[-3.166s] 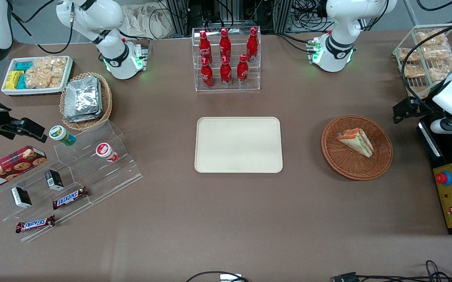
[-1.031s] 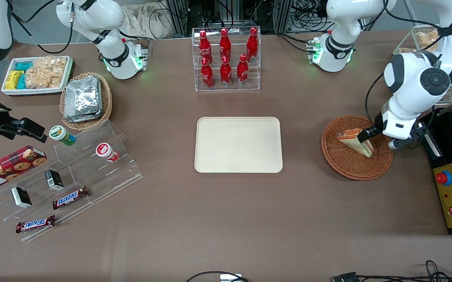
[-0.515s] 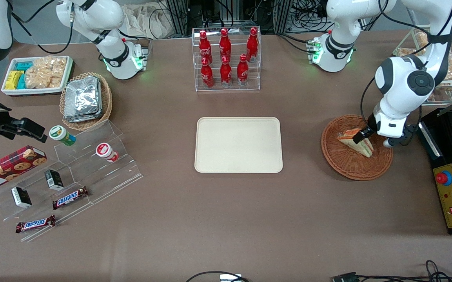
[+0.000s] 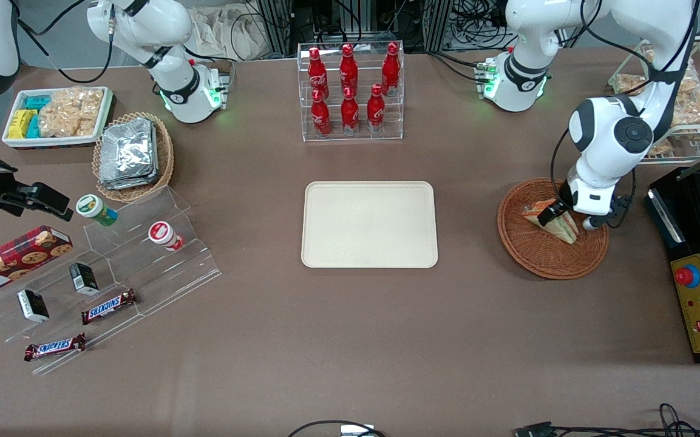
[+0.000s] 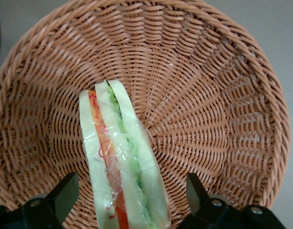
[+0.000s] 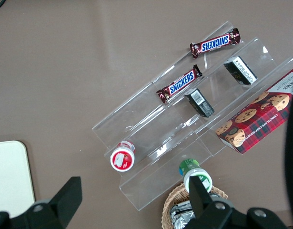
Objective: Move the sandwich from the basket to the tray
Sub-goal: 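Lower the open left gripper around the sandwich and close it, then lift the sandwich up out of the basket with the left gripper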
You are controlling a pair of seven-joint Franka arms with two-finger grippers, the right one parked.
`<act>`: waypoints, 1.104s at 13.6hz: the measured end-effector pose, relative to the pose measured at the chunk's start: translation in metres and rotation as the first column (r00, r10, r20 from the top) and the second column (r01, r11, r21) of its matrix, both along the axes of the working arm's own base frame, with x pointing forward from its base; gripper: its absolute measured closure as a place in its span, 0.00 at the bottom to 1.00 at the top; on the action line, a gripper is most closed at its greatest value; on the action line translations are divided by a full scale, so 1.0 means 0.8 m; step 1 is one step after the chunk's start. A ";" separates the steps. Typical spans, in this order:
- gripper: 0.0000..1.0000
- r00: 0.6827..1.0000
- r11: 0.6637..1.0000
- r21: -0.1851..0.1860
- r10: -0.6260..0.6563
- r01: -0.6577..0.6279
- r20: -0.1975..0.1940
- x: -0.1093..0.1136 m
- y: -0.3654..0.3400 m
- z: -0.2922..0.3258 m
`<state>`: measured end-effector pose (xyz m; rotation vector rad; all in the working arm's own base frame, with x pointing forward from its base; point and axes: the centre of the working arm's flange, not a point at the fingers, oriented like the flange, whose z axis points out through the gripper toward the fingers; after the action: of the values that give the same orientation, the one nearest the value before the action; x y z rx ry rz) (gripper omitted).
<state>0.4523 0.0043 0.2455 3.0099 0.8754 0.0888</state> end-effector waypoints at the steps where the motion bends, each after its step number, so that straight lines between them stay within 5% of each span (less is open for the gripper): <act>1: 0.00 1.000 1.000 -0.001 0.001 -0.001 -0.001 0.000 0.000 -0.003; 3: 0.07 1.000 1.000 -0.002 0.002 -0.002 -0.003 0.000 0.000 -0.007; 7: 0.49 1.000 1.000 -0.003 0.003 -0.003 -0.007 -0.001 0.000 -0.011; 11: 0.78 1.000 1.000 -0.002 0.001 -0.001 -0.002 0.000 -0.001 -0.007; 15: 0.79 0.998 0.998 0.010 -0.054 0.054 -0.020 0.003 -0.005 0.027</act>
<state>0.4545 0.0001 0.2675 3.0471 0.7966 0.0646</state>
